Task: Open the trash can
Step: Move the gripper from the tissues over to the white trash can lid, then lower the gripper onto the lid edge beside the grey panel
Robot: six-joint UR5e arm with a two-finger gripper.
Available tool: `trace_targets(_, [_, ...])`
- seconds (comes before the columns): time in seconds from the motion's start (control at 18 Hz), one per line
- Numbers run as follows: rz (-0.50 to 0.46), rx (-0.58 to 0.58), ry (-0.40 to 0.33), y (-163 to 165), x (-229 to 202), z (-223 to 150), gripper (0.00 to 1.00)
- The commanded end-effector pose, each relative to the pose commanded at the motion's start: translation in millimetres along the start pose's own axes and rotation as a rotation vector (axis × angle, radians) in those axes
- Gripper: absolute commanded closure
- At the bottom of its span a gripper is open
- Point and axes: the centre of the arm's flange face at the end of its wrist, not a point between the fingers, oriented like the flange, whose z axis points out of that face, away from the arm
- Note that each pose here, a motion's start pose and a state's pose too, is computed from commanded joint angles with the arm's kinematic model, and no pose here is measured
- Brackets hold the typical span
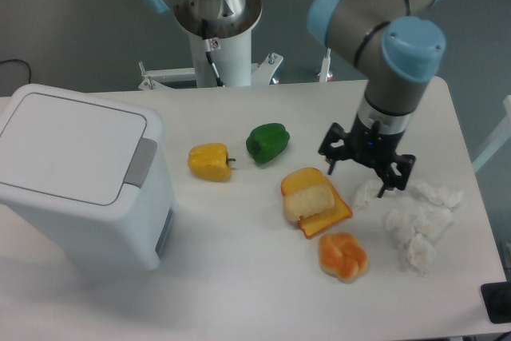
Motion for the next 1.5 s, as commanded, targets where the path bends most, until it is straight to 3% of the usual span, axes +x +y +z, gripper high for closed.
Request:
trace_targets(0.56, [-0.204, 0.076, 0.037, -66.0, 88.9, -24.7, 0.00])
trace_targets(1.0, [-0.387, 0.157, 0.121, -91.2, 118.1, -70.2, 0.00])
trace_targets(1.5, [-0.440, 0.170, 0.203, -106.8, 149.6, -78.6, 0.00])
